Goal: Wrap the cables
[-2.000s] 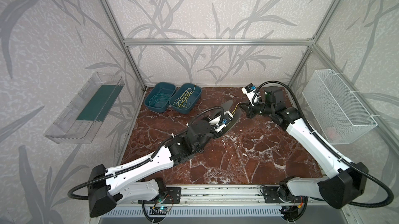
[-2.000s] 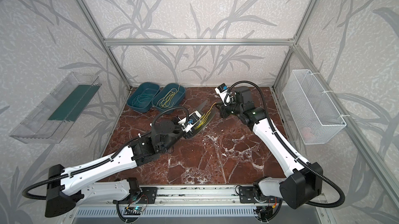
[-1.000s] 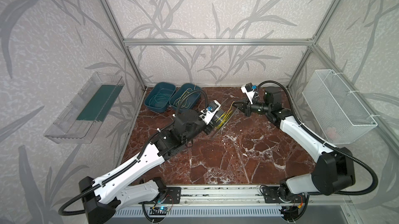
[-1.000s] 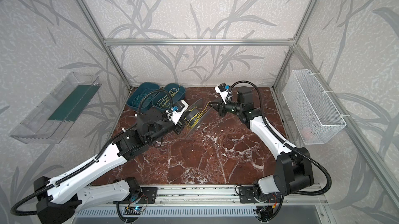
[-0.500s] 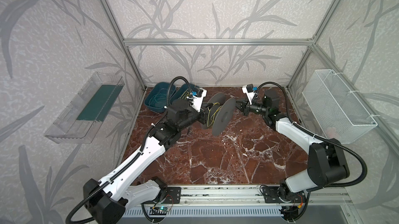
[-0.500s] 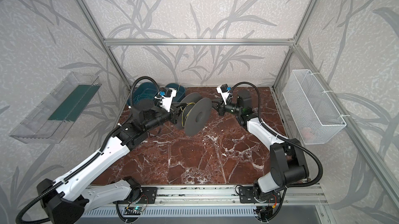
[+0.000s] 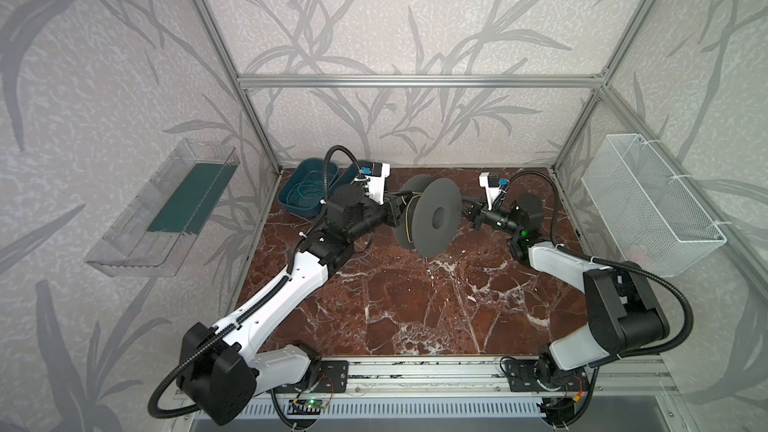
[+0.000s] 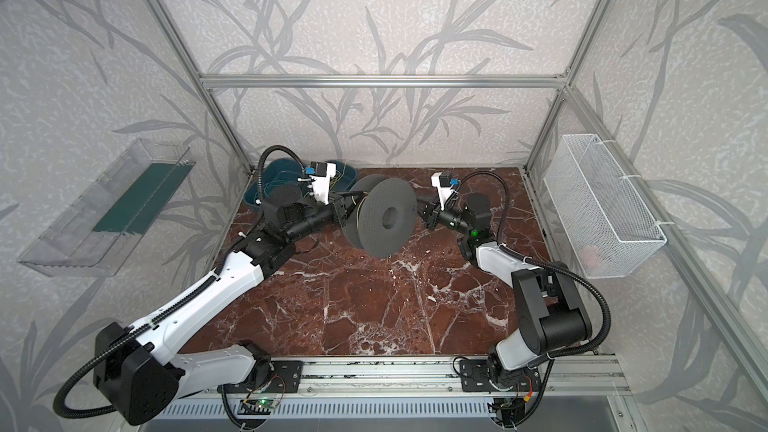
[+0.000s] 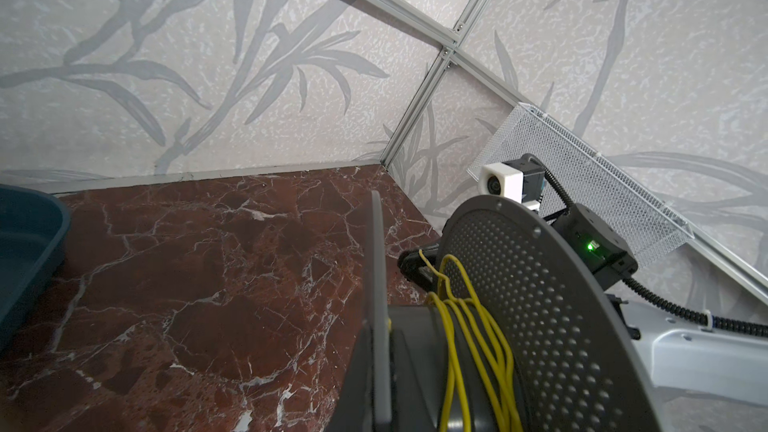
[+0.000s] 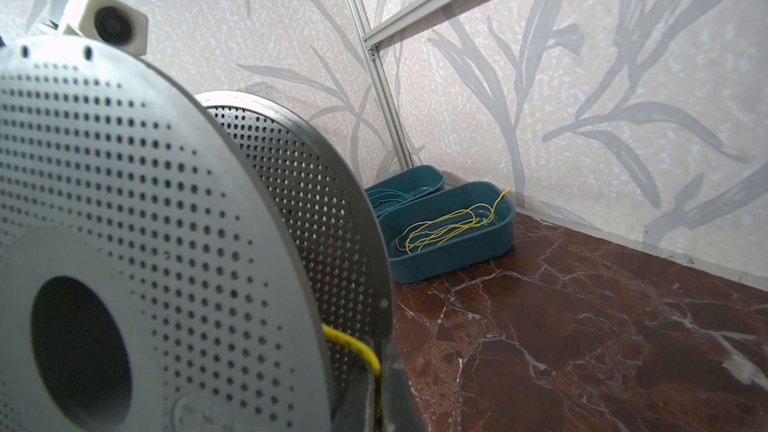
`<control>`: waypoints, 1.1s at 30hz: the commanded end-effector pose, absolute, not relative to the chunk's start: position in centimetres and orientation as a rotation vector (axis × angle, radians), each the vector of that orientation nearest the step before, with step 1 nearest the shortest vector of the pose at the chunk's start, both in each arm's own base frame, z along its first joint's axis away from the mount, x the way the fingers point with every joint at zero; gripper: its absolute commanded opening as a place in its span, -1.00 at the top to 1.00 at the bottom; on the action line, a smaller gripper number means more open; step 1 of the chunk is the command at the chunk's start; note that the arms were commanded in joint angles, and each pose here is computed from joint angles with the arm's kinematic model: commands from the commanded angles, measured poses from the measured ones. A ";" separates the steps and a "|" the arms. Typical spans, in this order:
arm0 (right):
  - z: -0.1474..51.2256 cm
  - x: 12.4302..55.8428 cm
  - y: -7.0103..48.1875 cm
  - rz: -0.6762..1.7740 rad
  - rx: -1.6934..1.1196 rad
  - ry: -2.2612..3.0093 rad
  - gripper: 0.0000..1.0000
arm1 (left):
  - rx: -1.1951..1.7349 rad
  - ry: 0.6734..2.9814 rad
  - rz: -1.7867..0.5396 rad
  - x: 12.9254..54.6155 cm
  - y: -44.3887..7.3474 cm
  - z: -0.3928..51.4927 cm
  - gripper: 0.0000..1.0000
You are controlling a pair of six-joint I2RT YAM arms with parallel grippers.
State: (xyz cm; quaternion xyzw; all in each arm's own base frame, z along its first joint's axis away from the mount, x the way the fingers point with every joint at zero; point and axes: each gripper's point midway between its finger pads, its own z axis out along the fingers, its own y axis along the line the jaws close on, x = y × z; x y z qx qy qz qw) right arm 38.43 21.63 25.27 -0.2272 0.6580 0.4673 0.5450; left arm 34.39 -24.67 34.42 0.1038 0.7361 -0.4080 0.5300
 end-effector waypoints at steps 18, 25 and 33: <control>18.2 38.6 20.4 1.319 -0.193 1.753 1.00 | -0.078 0.977 -1.169 34.2 -16.6 52.6 1.00; 17.2 37.8 21.6 1.372 -0.293 1.850 1.00 | -0.014 1.077 -1.164 35.0 -18.2 50.3 1.00; 17.8 36.2 21.6 1.281 -0.423 1.958 0.97 | 0.272 1.204 -1.186 32.7 -22.0 47.1 1.00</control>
